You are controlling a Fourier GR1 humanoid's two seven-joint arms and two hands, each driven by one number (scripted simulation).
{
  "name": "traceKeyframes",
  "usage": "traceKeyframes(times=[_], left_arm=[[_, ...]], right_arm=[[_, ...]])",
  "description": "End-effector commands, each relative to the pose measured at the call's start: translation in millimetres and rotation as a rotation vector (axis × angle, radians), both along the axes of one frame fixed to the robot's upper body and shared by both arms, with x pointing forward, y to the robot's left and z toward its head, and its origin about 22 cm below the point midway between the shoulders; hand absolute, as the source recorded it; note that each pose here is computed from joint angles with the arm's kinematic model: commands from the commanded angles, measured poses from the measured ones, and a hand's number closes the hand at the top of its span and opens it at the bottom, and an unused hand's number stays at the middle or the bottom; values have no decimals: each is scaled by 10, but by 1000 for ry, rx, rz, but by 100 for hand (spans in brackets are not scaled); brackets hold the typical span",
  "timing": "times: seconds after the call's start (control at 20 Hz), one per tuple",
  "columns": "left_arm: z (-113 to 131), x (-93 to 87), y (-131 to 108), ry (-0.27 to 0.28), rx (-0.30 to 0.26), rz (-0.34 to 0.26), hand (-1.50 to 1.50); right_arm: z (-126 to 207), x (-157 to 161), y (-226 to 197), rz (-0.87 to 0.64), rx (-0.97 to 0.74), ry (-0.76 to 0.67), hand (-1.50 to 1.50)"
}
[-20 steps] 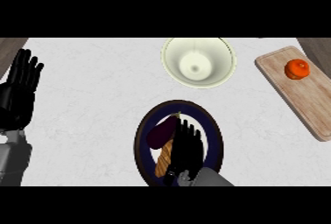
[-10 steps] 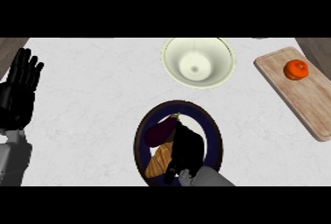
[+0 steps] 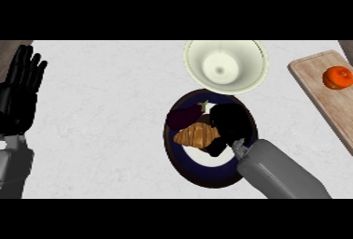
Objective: Pick the croissant from the plate and place it in the bowl
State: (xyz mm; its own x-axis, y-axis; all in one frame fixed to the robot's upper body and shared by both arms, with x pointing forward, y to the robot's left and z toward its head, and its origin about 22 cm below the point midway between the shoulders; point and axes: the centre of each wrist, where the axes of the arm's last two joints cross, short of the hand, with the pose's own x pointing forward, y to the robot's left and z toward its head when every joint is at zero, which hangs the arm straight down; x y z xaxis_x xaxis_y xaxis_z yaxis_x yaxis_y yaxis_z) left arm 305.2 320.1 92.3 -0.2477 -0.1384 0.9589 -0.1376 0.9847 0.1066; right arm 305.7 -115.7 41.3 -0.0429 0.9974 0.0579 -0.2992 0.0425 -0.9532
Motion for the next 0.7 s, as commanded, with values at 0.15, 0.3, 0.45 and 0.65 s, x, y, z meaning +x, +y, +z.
traceKeyframes(times=[0.15,0.3,0.45,0.65], left_arm=[[63,33,-81,-32,-11,-34,0],[28,42,-143,-26,-18,-54,0],[46,52,-163,-35,-15,-58,0],[108,69,-180,-53,-15,-64,0]], right_arm=[[526,429,-693,234,-79,-69,150],[873,599,-966,303,-66,-153,150],[1221,726,-1268,348,-34,-226,150],[1576,815,-1560,453,66,-279,150]])
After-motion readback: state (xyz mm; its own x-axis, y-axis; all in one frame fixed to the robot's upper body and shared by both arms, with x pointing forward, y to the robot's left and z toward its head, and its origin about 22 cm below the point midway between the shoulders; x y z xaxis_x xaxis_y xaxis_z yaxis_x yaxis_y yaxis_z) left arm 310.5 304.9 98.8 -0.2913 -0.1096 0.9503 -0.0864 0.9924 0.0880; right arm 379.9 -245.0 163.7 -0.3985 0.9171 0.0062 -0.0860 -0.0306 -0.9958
